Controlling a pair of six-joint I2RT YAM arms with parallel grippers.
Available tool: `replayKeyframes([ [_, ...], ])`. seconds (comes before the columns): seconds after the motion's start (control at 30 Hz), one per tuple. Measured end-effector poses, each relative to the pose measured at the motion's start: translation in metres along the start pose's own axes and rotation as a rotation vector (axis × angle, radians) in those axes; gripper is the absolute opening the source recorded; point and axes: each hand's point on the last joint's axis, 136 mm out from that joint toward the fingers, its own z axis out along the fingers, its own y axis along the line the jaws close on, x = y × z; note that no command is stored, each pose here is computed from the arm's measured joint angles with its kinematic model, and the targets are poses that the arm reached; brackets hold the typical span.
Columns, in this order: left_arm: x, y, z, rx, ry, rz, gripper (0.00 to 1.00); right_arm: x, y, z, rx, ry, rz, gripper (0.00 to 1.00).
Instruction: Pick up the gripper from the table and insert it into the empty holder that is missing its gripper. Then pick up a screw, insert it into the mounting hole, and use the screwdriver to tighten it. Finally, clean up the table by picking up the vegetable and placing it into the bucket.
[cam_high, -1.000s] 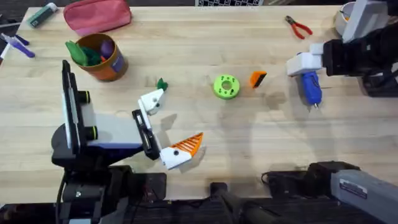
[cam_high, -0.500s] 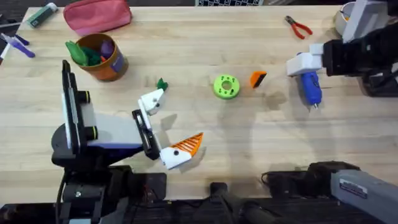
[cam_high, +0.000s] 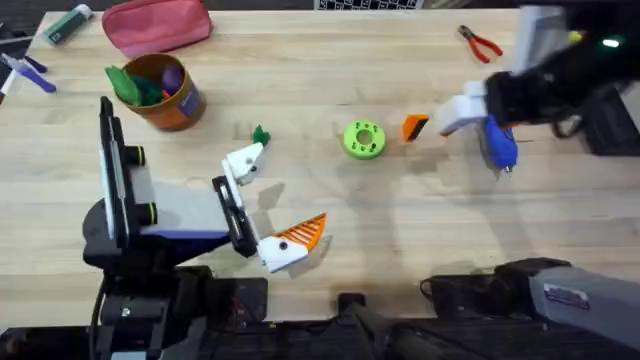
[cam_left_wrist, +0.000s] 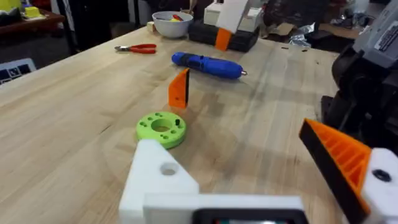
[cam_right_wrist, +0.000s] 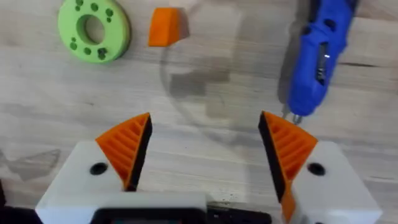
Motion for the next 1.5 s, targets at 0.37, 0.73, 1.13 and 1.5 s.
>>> replayKeyframes([
  [0.37, 0.0, 0.0, 0.0, 0.0, 0.0, 0.0, 0.986, -0.041, 0.045, 0.022, -0.024, 0.084, -0.09, 0.992],
  [0.73, 0.0, 0.0, 0.0, 0.0, 0.0, 0.0, 0.985, -0.048, 0.047, 0.06, -0.013, 0.158, -0.07, 0.941],
  [1.13, 0.0, 0.0, 0.0, 0.003, 0.0, 0.0, 0.985, -0.054, 0.038, 0.074, 0.049, 0.158, -0.027, 0.896],
  [1.5, 0.0, -0.001, 0.0, 0.003, 0.0, 0.0, 0.985, -0.053, 0.043, 0.084, 0.055, 0.181, -0.03, 0.879],
])
